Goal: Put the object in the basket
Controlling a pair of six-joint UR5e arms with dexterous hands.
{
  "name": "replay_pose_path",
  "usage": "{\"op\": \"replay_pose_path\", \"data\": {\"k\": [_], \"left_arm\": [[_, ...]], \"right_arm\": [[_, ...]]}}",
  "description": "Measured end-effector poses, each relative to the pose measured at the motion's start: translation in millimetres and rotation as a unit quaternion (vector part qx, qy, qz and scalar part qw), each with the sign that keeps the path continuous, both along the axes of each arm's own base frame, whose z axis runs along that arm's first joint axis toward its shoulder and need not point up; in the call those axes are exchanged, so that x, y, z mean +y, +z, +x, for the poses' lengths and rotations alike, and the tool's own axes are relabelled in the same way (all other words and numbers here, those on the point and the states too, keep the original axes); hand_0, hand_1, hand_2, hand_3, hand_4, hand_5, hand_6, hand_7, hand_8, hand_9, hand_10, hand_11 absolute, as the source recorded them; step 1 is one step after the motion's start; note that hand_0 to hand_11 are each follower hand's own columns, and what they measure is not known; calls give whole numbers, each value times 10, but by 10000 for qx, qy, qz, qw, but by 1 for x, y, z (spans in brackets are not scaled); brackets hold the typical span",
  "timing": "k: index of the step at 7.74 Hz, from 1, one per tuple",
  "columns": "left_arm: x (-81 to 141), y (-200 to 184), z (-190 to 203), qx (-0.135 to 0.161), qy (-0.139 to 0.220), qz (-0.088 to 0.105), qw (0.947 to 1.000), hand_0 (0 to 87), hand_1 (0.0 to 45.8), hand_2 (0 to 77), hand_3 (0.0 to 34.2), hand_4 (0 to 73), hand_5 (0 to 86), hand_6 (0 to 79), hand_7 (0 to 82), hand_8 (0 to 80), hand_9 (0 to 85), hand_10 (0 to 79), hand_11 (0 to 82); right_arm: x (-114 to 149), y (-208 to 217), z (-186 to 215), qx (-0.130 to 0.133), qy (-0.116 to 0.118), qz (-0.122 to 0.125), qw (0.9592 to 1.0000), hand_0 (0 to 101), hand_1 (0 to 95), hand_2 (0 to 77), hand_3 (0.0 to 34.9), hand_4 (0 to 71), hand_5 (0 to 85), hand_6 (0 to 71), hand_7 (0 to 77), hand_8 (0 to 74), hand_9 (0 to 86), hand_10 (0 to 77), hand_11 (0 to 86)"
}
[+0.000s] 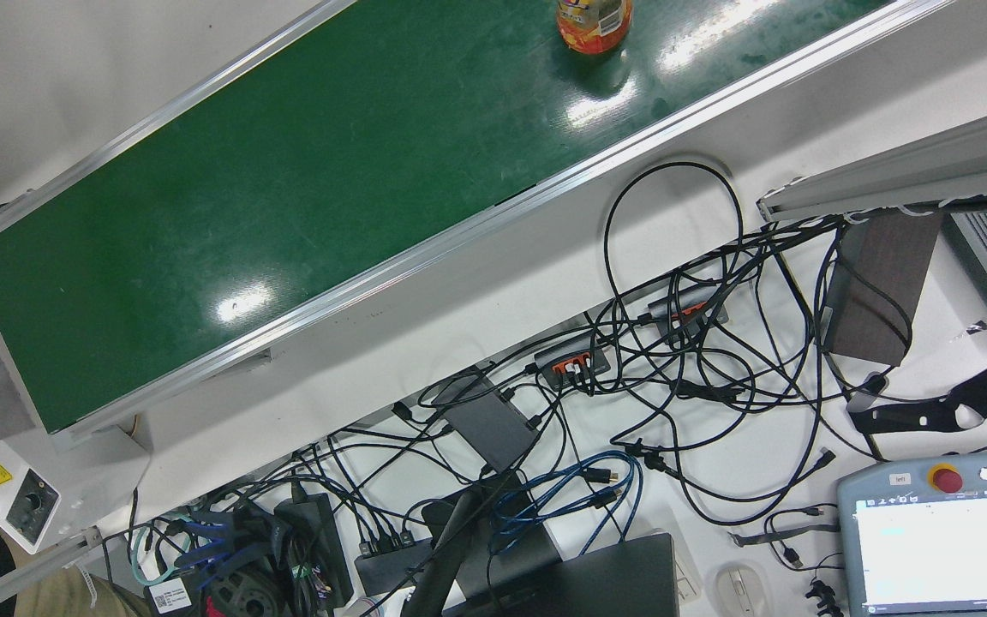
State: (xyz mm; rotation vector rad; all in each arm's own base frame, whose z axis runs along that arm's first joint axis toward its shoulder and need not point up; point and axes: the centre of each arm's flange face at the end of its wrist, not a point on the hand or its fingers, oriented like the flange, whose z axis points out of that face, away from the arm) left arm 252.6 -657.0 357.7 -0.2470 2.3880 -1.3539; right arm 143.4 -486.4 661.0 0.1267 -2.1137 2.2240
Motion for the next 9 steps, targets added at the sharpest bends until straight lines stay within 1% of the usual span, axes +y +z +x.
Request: {"op": "replay_pose_path", "data": {"k": [4,5,8,9], "left_arm": [[1,-1,2,-5,7,11,10000,544,76,5,9,147,136,11,5,71,76,60,104],[0,-2,2,-6,4,16,10000,544,87,5,9,147,136,11,5,71,76,60,104],[1,-1,3,-12,0,17,10000,551,87,5,11,147,125,11,5,71,76,60,104],[1,-1,3,-11,1,16,10000,552,87,5,11,147,125,11,5,71,76,60,87]], "right_arm": [[0,0,0,0,-1,-2,10000,3,0,5,0,0,0,0,5,0,0,0,0],[0,0,0,0,-3,-3,10000,2,0,5,1,0,0,0,5,0,0,0,0],[0,1,-1,0,-5,-5,10000,3,0,5,0,0,0,0,5,0,0,0,0],[0,1,-1,0,-6,-6,10000,3,0,5,0,0,0,0,5,0,0,0,0]]}}
